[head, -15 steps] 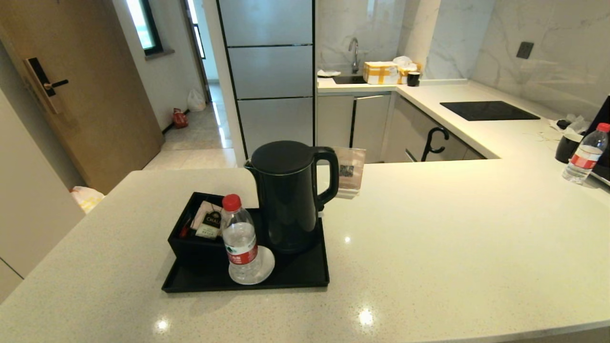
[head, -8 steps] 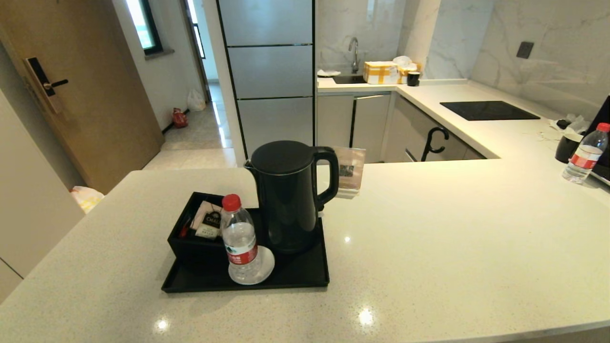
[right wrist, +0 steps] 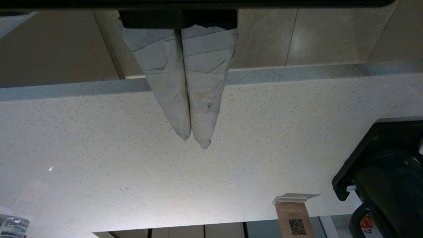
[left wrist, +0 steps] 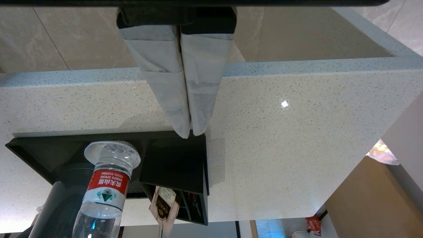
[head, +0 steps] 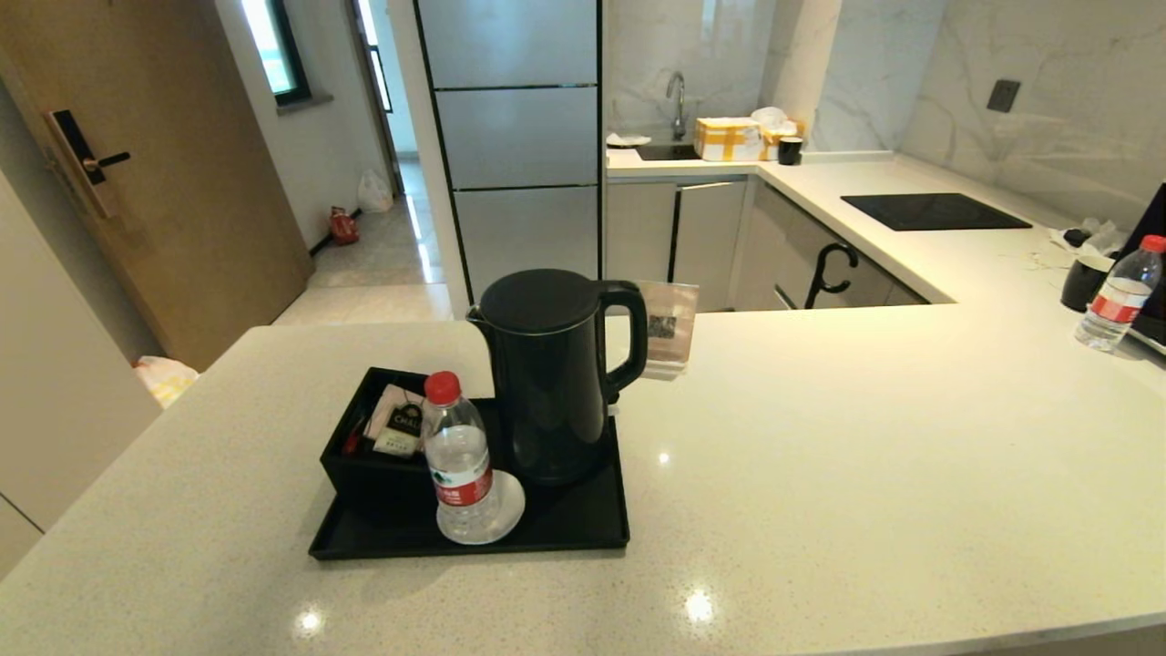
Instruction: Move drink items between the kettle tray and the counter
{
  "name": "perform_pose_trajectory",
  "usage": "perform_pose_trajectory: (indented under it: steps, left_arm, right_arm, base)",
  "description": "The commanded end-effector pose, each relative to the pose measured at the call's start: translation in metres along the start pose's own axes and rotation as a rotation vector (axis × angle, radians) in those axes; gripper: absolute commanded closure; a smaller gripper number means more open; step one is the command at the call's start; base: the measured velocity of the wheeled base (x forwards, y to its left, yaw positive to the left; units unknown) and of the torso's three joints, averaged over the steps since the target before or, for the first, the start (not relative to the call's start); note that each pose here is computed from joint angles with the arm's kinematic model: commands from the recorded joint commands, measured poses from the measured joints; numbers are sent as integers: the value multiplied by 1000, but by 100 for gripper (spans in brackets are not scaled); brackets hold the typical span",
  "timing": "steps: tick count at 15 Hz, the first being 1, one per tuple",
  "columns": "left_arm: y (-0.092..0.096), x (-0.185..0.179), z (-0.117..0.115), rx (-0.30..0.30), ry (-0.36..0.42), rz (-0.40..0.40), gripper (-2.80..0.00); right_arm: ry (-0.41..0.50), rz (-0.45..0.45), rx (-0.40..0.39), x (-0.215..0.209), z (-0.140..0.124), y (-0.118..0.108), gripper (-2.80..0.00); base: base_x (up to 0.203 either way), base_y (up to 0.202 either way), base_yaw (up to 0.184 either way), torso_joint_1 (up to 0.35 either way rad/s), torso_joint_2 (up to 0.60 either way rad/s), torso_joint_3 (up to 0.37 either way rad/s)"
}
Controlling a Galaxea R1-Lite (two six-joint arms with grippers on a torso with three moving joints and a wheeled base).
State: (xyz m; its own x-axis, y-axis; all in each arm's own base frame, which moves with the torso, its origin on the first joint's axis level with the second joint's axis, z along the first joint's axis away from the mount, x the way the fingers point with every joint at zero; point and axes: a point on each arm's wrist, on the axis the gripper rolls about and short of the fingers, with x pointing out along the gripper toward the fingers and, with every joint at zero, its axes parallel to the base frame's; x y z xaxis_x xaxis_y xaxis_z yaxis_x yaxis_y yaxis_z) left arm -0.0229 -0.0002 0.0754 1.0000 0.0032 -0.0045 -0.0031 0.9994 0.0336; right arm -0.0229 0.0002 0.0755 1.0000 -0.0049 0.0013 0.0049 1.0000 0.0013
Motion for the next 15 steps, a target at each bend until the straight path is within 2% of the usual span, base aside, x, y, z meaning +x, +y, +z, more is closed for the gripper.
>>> perform_pose_trajectory:
  steps: [1,15]
  left_arm:
    - [0,0,-1,0,0,0,0]
    - [0,0,0,-3,-4,2,0]
  right_arm:
    - [1,0,0,0,0,0,0]
    - [1,0,0,0,0,0,0]
  base:
    - [0,0,0,0,0,0]
    - [0,0,0,0,0,0]
